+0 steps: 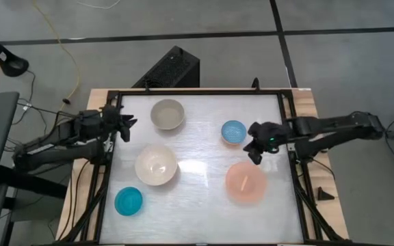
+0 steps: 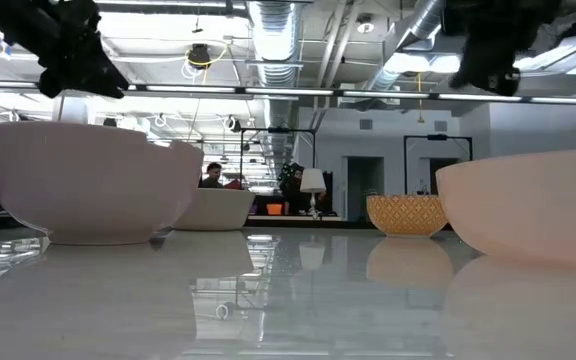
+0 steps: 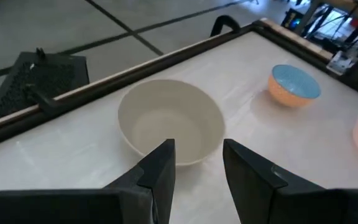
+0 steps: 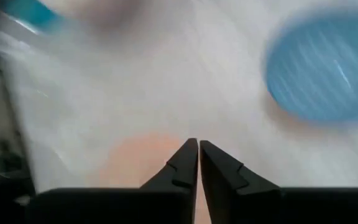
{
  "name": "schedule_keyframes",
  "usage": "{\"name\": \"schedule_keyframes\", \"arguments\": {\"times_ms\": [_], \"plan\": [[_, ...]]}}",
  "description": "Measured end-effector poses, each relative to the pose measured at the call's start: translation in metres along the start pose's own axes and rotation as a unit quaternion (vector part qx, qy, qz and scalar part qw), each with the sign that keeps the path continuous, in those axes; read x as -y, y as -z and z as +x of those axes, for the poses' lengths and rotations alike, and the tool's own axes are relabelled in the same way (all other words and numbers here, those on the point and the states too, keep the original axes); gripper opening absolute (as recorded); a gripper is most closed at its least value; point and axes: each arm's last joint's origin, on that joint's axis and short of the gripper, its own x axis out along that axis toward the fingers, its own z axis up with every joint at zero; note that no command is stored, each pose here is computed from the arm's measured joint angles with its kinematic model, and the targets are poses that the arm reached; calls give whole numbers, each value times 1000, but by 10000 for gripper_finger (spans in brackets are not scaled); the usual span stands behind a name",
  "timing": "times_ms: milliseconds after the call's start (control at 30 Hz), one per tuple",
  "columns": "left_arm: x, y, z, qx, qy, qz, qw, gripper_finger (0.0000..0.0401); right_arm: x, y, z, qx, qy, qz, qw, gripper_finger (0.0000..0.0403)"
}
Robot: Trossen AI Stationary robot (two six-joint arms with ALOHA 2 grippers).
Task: Nest bowls inside each other
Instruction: Stack the pink bowl on top of the white bowl
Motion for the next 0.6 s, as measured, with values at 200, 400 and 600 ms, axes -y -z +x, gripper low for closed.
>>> {"name": "schedule_keyframes", "arguments": {"times_ms": [200, 400, 600], "plan": [[-7, 1, 14, -48, -16, -4, 999, 123, -3, 0, 15, -110, 95, 11, 989, 96], [-6, 7, 30, -128, 30, -5, 991, 146, -2, 5, 33, -177, 133, 18, 975, 180], [-5, 9, 40, -158, 27, -15, 987, 181, 4, 13, 52, -220, 149, 16, 964, 261]]}}
